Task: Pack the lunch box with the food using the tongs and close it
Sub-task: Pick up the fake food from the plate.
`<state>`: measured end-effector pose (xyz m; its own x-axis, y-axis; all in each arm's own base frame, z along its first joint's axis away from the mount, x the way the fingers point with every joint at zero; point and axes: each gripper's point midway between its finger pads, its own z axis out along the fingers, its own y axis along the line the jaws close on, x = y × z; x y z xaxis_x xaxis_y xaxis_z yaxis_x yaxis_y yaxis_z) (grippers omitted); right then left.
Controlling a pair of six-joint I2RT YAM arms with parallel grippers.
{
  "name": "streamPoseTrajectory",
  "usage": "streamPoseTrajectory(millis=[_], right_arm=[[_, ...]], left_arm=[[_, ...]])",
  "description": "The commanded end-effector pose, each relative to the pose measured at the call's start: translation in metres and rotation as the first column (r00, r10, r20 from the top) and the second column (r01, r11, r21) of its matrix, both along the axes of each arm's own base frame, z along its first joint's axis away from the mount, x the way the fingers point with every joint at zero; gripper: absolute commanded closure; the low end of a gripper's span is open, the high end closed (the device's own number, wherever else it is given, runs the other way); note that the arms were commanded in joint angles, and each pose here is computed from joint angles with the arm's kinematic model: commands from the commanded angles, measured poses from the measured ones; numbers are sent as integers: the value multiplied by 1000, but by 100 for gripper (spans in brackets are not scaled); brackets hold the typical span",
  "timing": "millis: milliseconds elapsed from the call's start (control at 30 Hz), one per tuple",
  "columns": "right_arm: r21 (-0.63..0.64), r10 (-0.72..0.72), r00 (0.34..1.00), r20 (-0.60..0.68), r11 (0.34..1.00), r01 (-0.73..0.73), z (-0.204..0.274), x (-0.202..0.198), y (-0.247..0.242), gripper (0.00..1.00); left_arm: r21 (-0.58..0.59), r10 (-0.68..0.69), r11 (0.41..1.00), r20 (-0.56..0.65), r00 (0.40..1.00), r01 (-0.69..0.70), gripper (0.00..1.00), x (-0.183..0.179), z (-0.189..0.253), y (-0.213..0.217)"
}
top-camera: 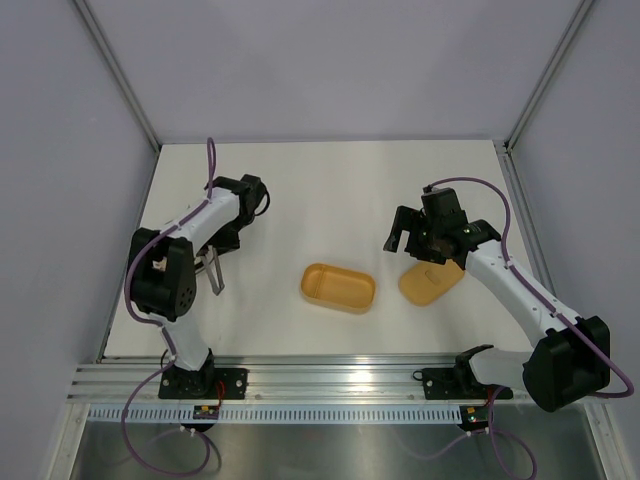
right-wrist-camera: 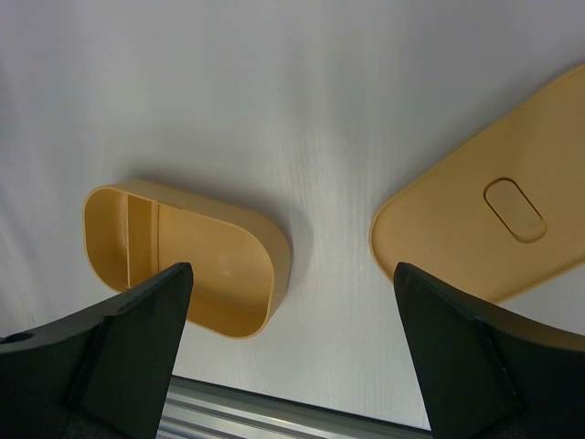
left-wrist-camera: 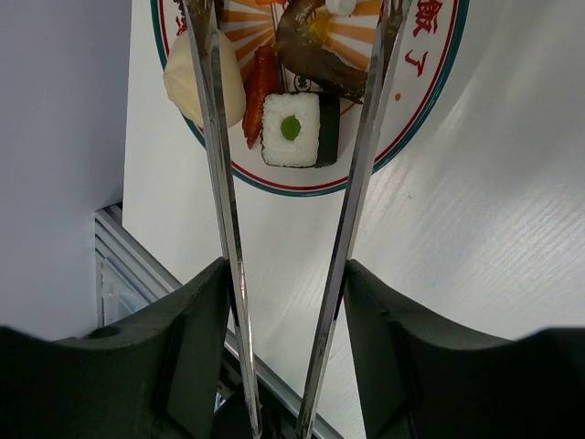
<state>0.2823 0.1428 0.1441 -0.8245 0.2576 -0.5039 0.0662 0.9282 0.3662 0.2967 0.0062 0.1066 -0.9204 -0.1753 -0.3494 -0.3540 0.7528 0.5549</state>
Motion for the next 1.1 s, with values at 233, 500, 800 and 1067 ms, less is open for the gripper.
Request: streamPoseTrajectory(millis=[233,500,800,1067], right_arm=[[26,6,999,48,1000,-8,11,4,5,1],[28,8,999,47,1000,-10,10,3,5,1],[33,4,999,54,999,-6,12,3,5,0],[35,5,999,51,999,-7,12,4,6,0]], left_arm=[[41,16,999,-33,999,-15,49,-8,-12,8],[66,28,997,-35,999,-26,55,-15,-5,14],[52,32,998,-52,998,-29,54,-17,-4,18],[21,-73,997,44,996,72,55,7,15,-16]])
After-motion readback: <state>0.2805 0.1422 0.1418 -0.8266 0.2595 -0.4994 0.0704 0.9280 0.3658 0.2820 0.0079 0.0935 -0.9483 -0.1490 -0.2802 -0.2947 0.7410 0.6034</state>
